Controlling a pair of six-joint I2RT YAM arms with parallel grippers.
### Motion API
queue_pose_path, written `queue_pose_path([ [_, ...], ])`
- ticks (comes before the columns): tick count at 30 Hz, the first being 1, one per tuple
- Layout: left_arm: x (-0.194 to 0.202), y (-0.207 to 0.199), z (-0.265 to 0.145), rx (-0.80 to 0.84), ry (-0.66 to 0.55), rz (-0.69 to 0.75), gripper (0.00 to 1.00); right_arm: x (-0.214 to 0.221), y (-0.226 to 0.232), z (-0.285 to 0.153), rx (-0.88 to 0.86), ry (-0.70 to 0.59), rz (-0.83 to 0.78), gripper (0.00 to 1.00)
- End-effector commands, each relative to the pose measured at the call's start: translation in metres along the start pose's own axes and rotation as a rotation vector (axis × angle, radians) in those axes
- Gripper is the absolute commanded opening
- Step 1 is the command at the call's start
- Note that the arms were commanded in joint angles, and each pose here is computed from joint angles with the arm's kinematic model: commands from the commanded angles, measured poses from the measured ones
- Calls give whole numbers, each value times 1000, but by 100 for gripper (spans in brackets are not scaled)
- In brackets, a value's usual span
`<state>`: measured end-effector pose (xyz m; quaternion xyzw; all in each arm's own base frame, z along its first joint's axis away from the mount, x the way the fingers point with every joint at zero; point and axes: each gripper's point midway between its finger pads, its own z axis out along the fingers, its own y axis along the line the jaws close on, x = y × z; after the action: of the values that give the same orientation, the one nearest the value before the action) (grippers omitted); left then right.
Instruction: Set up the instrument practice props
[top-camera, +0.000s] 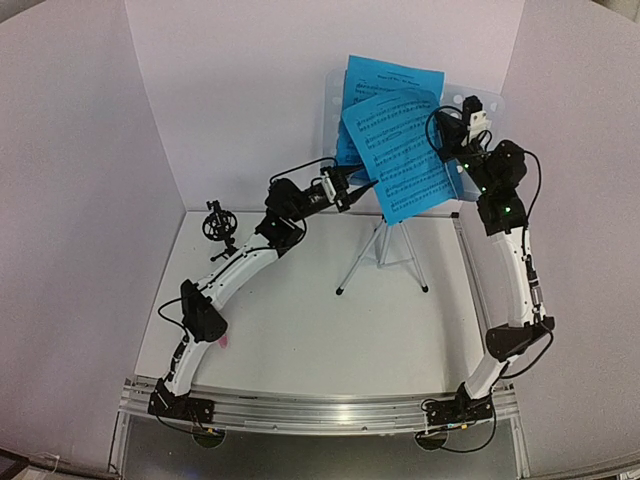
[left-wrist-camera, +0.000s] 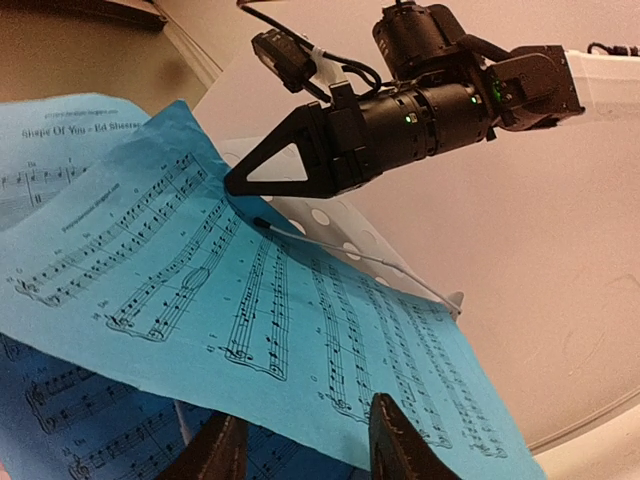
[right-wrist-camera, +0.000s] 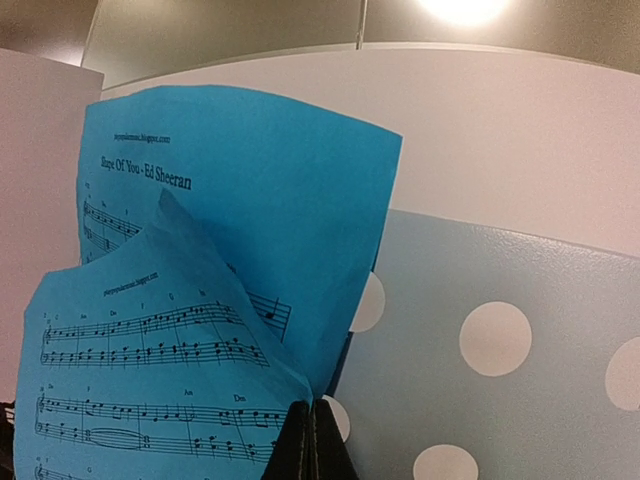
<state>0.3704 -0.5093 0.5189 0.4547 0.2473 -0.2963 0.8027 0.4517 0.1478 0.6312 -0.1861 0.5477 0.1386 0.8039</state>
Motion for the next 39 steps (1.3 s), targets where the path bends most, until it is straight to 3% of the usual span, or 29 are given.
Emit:
queue_pose_path([
  [1, -72, 33, -7, -68, -67, 35, 50, -21, 2, -7, -7, -55, 9, 0],
  [8, -93, 78, -37, -158, 7, -82, 68, -20, 7, -4, -41, -64, 43, 0],
  [14, -76, 102, -61, -214, 130, -170, 80, -20, 9, 1, -62, -82, 59, 0],
  [19, -54, 126, -69, -301, 221, -241, 99, -18, 10, 7, -74, -90, 78, 0],
  [24, -10, 121, -72, -298, 322, -381, 100, -15, 10, 6, -76, -86, 80, 0],
  [31, 10, 112, -68, -254, 319, -467, 98, -14, 16, 5, -111, -84, 67, 0],
  [39, 10, 112, -66, -239, 272, -510, 66, -12, 24, 9, -159, -87, 76, 0],
])
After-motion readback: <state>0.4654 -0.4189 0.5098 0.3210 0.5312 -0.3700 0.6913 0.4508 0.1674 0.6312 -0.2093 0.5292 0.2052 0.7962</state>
